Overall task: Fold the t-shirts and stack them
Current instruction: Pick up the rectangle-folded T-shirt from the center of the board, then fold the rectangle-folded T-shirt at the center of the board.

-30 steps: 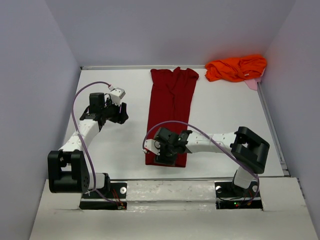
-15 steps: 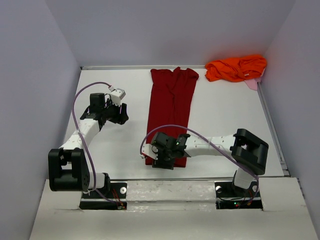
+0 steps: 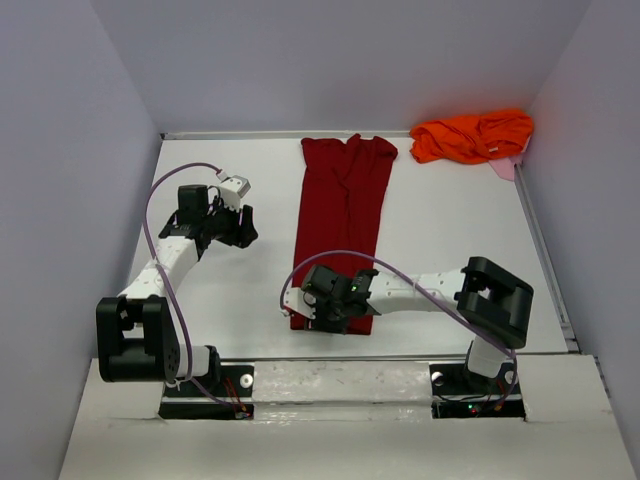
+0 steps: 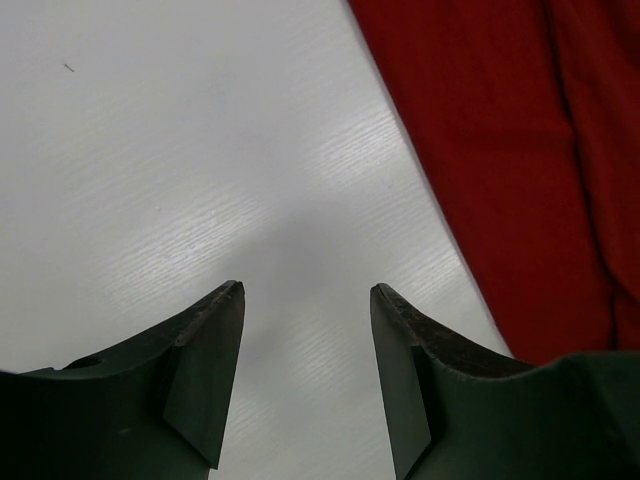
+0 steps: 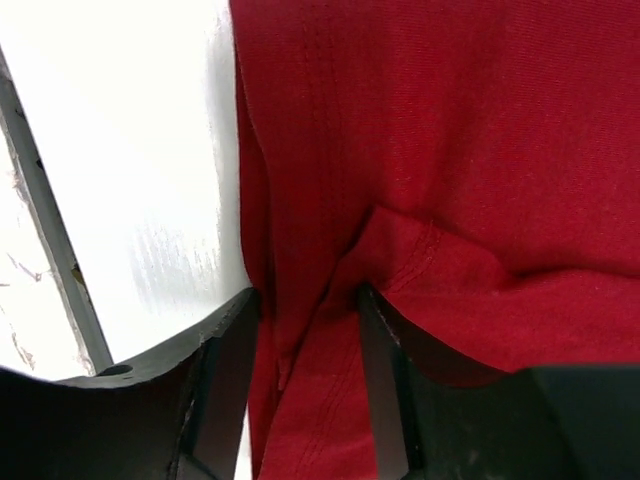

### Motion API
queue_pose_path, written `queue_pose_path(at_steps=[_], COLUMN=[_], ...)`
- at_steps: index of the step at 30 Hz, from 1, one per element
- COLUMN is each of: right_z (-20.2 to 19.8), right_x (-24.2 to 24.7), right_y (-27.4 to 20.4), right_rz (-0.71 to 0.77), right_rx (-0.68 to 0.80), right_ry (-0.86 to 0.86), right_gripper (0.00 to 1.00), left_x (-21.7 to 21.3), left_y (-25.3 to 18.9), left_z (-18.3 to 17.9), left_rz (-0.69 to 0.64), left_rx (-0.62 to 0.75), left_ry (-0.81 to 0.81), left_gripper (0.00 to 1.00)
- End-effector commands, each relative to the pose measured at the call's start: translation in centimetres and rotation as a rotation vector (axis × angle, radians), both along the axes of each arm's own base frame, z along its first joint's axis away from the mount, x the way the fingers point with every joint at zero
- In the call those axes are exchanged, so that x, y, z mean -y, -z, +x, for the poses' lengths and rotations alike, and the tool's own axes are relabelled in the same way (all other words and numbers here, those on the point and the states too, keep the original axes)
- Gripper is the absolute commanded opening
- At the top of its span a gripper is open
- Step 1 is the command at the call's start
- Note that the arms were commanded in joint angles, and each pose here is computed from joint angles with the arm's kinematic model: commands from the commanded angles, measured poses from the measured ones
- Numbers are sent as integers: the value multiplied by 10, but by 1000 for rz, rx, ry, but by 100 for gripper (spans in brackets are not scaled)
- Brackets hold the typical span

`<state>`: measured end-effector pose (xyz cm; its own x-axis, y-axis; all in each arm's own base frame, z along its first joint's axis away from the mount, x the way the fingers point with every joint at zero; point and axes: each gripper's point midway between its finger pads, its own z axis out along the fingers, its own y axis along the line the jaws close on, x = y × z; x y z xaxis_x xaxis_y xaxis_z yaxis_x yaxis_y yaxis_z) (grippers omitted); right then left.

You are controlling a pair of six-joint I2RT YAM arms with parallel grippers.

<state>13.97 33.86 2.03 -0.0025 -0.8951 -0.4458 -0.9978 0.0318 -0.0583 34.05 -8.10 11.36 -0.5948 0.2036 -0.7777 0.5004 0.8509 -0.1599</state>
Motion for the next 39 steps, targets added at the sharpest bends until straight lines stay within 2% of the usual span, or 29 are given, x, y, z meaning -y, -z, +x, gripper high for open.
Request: queue_pose_path(at_steps=[1,6,11,16,25,33,39], right_z=[-5,-4,-4,3,32,83,137], right_x=[4,5,8,9,7,18,24], right_y=[22,24,25,18,-49,-87,-118], right_rz=[-38,-46,-53,-49,53,110,154], right_rx=[-29,-21,-19,26,91,182,257], right_ry=[-11,-4,2,5,74,164,235], right_gripper=[41,25,0,0,0,0,0], left_x=[4,4,4,4,5,6,7], left_y=[-20,-22,-20,-16,-15,-13,-13], left_z=[6,6,5,4,4,3,1], left_rz=[-21,-27,-27,-25,-29,-29,-35], left_rx=[48,51,46,35,31,28,24], left_ry=[24,29,31,33,39,44,51], left_gripper=[63,63,63,63,63,63,63])
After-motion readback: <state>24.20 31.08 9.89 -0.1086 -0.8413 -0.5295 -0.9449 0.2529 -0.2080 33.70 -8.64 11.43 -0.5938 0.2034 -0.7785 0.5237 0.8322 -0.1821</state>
